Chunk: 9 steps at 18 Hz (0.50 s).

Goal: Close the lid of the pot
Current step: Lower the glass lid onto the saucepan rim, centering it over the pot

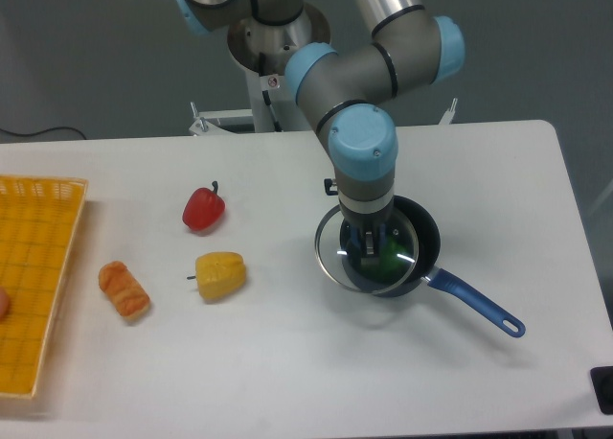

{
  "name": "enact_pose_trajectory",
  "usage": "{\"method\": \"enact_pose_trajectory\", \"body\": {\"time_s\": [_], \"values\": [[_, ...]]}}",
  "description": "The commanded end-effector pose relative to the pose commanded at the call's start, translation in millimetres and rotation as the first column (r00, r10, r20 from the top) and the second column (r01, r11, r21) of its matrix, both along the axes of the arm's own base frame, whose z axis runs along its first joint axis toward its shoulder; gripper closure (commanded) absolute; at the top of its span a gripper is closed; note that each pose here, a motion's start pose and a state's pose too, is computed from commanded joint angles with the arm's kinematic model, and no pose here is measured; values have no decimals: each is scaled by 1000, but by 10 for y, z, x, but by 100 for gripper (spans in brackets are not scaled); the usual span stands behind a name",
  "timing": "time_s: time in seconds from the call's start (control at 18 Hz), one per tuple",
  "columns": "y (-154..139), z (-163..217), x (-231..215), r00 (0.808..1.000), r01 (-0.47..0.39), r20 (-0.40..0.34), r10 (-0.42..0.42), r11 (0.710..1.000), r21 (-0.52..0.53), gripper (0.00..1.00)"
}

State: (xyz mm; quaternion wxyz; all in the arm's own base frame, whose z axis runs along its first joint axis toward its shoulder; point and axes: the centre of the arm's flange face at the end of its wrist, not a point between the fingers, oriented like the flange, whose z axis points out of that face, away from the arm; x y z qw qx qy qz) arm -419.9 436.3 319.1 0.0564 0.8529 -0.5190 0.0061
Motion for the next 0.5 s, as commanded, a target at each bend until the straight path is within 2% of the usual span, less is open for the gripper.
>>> {"method": "enact_pose_trajectory", "body": {"time_s": [0.5], "values": [[-110, -31, -50, 1000, 15, 8, -15, 1000, -6, 47]]}}
